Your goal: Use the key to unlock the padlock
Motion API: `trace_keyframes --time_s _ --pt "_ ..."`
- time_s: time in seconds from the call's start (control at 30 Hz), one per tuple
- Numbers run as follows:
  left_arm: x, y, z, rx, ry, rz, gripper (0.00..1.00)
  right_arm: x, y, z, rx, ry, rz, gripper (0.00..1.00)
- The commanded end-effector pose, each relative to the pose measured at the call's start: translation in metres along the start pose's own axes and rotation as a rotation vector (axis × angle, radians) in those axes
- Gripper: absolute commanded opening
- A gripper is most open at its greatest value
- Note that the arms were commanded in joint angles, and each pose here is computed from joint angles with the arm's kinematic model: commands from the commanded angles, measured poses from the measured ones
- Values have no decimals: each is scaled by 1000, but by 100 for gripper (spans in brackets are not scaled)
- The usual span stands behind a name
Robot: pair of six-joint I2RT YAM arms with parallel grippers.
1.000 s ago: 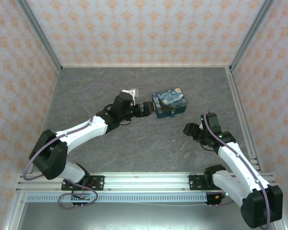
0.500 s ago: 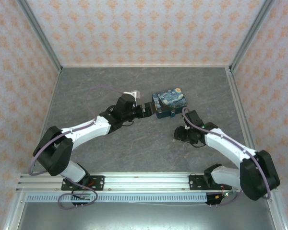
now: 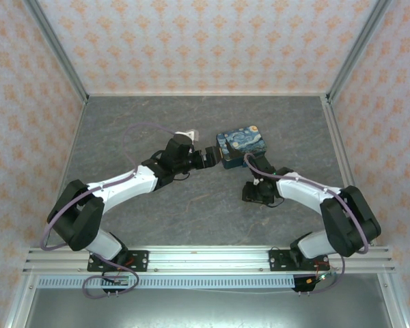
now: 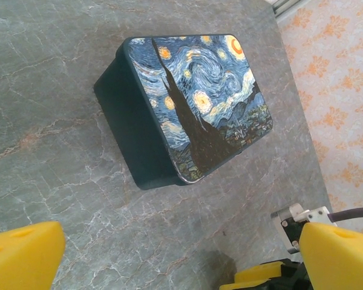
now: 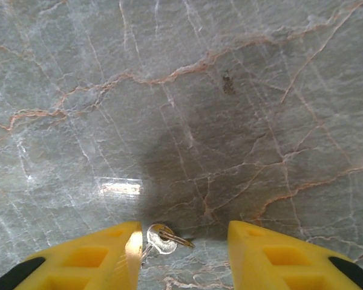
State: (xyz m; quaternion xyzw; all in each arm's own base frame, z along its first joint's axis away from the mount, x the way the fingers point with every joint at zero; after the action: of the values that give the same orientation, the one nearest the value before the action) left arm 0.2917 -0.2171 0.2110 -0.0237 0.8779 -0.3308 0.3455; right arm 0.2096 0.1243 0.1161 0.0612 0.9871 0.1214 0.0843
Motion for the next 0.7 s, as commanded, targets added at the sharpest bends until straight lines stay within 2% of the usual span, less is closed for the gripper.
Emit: trace_keyframes --time_s 0.0,0.67 --pt "0 -1 -6 -23 -13 13 100 -6 7 -1 -8 -8 -26 40" --pt "2 3 -6 -49 -7 20 100 2 9 7 -5 28 -13 26"
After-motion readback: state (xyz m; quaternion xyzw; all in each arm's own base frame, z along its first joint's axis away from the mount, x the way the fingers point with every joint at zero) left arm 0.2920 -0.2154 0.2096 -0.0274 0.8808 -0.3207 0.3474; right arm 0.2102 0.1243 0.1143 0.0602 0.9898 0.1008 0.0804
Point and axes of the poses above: each hand's point on the last joint's axis, 136 mm out from that joint toward the fingers, its own z axis out along the fingers, its own y axis along the line the jaws close on, x = y × z, the point moved 10 cm from there along -z, back along the fingers, and after that the axes turned 3 degrees about z, right-handed, at the moved point
